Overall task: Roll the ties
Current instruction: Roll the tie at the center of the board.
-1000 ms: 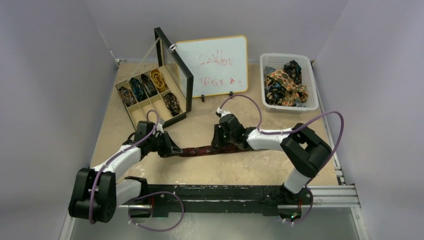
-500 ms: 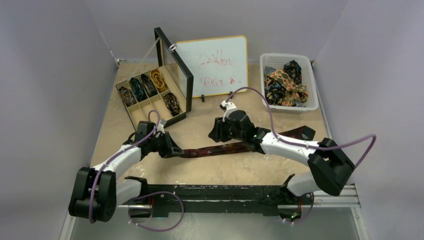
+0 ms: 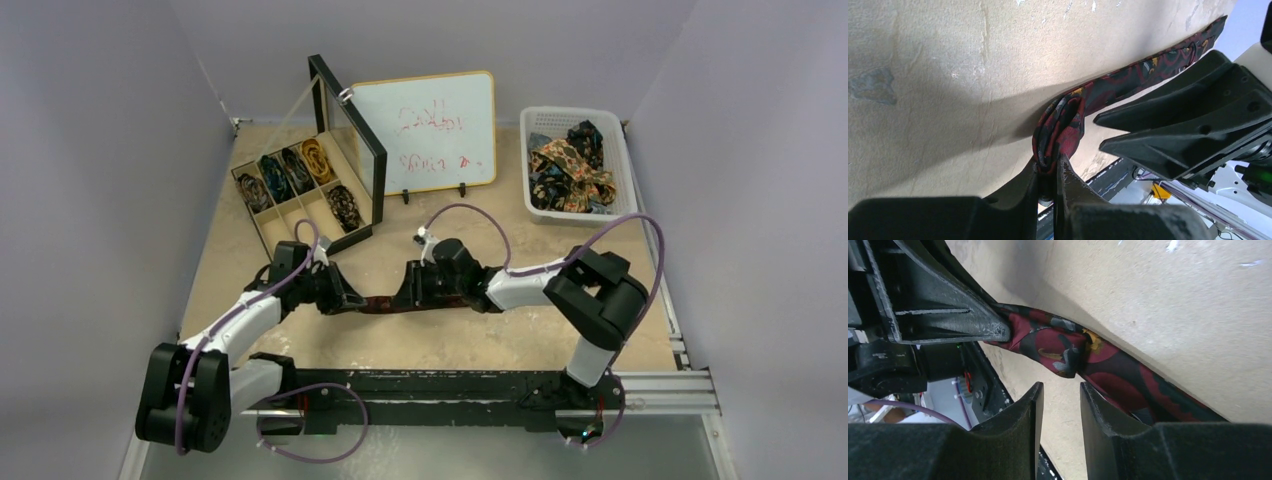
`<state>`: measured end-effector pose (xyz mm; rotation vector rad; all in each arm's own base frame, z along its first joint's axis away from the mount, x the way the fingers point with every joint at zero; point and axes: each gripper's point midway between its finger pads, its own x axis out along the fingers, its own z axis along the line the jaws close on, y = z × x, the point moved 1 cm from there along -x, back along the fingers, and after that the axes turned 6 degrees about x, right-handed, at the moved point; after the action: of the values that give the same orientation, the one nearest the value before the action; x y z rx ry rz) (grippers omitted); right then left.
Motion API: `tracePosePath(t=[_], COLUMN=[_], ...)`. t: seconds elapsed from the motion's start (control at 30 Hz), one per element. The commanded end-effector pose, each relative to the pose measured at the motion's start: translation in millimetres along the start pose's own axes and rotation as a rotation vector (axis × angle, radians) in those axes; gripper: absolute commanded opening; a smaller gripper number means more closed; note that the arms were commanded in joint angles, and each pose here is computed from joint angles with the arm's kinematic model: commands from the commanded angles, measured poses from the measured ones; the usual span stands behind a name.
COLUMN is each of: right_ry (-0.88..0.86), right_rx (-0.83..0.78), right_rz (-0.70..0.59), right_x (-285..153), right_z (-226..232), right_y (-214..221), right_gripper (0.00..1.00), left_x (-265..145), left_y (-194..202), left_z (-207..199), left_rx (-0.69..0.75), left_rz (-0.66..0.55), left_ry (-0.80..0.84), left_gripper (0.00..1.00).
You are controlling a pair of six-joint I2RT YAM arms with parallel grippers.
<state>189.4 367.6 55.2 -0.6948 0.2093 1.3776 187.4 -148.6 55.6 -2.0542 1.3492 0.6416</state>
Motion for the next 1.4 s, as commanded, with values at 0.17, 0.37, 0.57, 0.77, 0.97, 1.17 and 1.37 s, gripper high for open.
tracePosePath(t=[0.17,0.37,0.57,0.77,0.97,1.17,1.37], right_ry=[-0.070,0.004,0.091,0.009,0.060,0.084,0.126], right_rx=[-0.009,0.017,0.044,-0.014,-0.033,-0.035,-0.024], right_rz=[0.058,0.064,0.089,0.017,-0.047,-0.030,0.002], right_x=[21.7,30.2,32.7,18.1,4.7,24.9,31.6], right_z=[22.0,5.5,-15.0,19.9,27.8,13.9,-3.3], right_y=[3.3,4.3,12.2,-8.9,-25.0,-23.9,-13.9], right_gripper=[0.32,0.24,0.14,0.28,0.32,0.26,0.20], left_x=[-3.0,-2.7,-3.5,-3.3,-3.0,-3.2,-3.2], left_y=[-12.4,-12.9,-14.9,-15.1,-14.7,-16.5,-15.6], left_z=[-8.8,-8.2,-7.1,-5.3,-5.4,-6.9,-6.2], left_rx=[0.058,0.056,0.056,0.054,0.056,0.060,0.055], left_rz=[-0.040,-0.041,-0.054,-0.052,-0.049,-0.052,-0.052], left_ry=[0.005,0.000,-0.012,-0.023,-0.021,-0.018,-0.020], left_gripper=[0.00,0.00,0.00,0.00,0.00,0.00,0.00])
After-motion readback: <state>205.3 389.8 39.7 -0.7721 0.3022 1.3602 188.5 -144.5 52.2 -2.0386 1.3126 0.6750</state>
